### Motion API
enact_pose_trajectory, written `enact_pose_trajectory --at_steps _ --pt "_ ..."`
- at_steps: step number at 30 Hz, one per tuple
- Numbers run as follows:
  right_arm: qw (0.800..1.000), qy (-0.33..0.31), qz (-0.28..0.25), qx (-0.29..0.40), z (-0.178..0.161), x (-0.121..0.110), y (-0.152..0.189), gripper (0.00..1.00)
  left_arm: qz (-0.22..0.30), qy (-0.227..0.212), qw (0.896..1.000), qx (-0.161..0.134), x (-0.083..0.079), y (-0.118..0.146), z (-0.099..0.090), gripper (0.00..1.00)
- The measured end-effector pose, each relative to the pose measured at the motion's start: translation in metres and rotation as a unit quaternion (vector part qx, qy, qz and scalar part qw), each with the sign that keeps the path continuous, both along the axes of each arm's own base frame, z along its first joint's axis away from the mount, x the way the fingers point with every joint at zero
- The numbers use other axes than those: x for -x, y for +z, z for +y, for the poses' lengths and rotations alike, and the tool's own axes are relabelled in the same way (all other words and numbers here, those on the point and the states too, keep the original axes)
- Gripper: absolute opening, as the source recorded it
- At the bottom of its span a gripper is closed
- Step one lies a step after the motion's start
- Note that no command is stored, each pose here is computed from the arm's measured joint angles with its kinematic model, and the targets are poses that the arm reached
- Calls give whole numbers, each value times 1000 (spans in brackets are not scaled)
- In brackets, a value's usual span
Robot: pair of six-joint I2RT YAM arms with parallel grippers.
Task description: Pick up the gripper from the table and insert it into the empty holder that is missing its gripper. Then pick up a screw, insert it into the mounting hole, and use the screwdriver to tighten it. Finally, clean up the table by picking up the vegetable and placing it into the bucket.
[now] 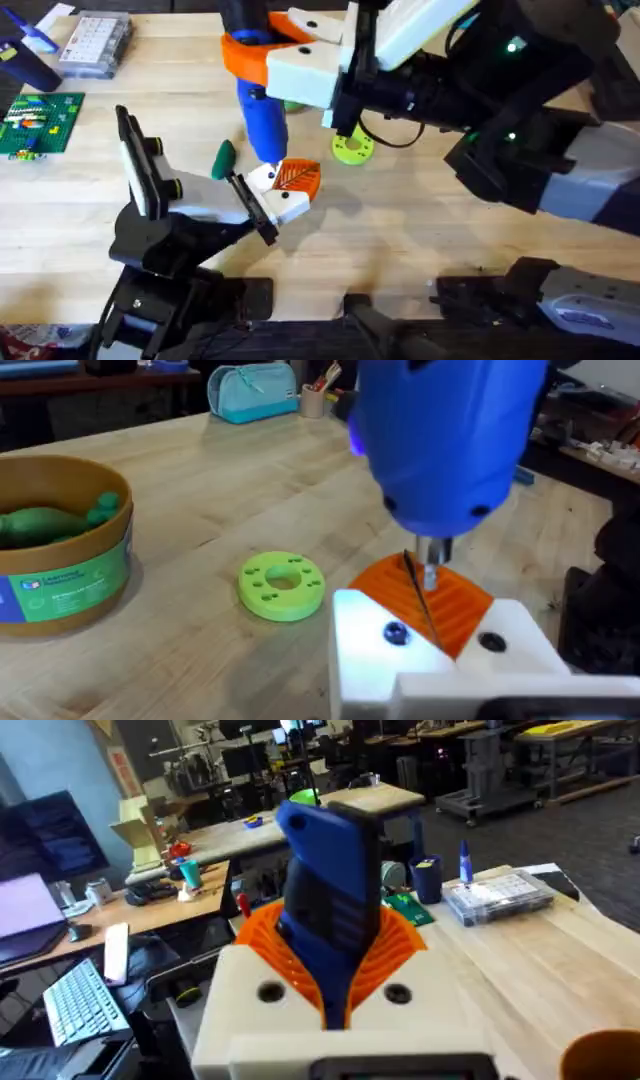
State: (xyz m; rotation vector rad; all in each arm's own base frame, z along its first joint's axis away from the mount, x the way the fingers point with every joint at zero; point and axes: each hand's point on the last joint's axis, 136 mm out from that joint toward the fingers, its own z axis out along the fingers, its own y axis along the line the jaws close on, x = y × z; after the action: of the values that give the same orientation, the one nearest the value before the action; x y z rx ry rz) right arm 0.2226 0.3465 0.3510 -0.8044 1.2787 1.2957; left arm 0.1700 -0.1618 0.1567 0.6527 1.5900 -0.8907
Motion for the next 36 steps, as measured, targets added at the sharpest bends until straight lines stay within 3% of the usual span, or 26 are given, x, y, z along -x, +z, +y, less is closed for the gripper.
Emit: enact_pose_trajectory --at_steps 6,14,24,36 --pt "1000 1 5 -1 0 0 0 66 0 0 1000 0 0 0 0 11" --pt "1000 -5 -30 6 1 1 0 66 0 0 1000 0 0 0 0 11" --pt "993 32 -117 0 20 40 10 66 0 0 1000 0 0 0 0 11" --pt "990 28 -138 9 21 40 7 67 0 0 1000 0 0 0 0 11"
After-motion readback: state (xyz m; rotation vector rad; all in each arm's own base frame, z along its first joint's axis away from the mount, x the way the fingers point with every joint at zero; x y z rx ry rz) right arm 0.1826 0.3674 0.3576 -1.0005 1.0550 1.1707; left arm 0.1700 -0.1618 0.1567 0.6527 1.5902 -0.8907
